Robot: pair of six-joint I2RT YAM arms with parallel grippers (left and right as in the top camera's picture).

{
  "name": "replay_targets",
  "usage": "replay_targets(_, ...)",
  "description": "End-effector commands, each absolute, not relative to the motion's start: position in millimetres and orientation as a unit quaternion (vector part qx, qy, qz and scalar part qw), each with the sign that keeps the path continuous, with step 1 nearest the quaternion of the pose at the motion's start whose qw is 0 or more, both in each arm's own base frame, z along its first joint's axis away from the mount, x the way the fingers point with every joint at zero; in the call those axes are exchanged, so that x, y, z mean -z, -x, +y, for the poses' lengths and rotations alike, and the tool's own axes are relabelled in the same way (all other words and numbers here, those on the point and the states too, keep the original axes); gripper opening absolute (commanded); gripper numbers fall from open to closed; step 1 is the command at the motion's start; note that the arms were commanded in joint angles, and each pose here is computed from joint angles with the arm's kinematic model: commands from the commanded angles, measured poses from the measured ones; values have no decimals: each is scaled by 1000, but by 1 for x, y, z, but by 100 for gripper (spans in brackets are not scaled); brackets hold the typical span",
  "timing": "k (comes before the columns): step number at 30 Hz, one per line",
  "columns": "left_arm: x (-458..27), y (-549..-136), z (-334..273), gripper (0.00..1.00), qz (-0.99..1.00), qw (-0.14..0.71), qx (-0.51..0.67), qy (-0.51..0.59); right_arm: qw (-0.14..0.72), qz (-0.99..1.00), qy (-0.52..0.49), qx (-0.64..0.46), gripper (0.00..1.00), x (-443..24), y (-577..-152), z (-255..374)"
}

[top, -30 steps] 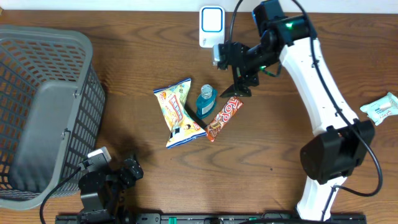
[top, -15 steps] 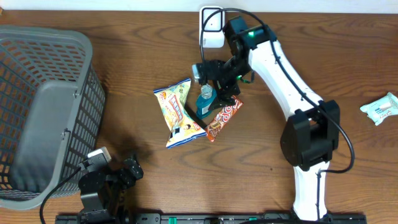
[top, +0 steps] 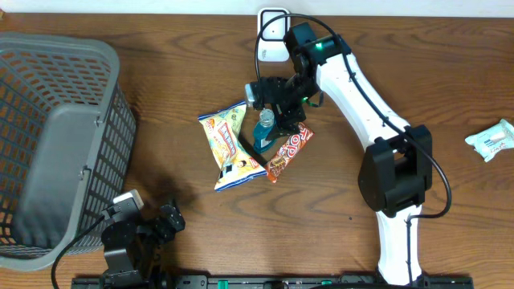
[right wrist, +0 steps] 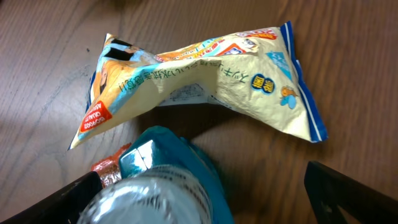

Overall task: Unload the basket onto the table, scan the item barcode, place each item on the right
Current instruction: 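Grasp the blue mouthwash bottle cap with the right gripper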

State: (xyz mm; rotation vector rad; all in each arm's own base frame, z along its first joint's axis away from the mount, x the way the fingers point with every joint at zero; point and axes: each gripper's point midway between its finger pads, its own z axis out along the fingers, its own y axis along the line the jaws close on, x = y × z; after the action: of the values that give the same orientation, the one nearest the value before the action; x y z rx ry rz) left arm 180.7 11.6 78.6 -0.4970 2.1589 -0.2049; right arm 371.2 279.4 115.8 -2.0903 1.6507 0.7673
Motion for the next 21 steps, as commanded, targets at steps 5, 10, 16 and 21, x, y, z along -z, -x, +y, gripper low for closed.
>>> replay_targets(5, -82, -181, 13, 98, 868, 448, 78, 198, 180, 565, 735, -330, 86, -95, -362, 293)
replay_targets(10, -82, -181, 13, 98, 868, 448, 78, 198, 178, 562, 731, -343, 82, -97, -356, 296)
replay_targets(16, -82, -181, 13, 98, 868, 448, 78, 198, 178, 560, 731, -347, 53, -98, -355, 298)
replay_targets(21, -83, -181, 13, 98, 868, 448, 78, 198, 175, 559, 731, -348, 35, -98, -352, 299)
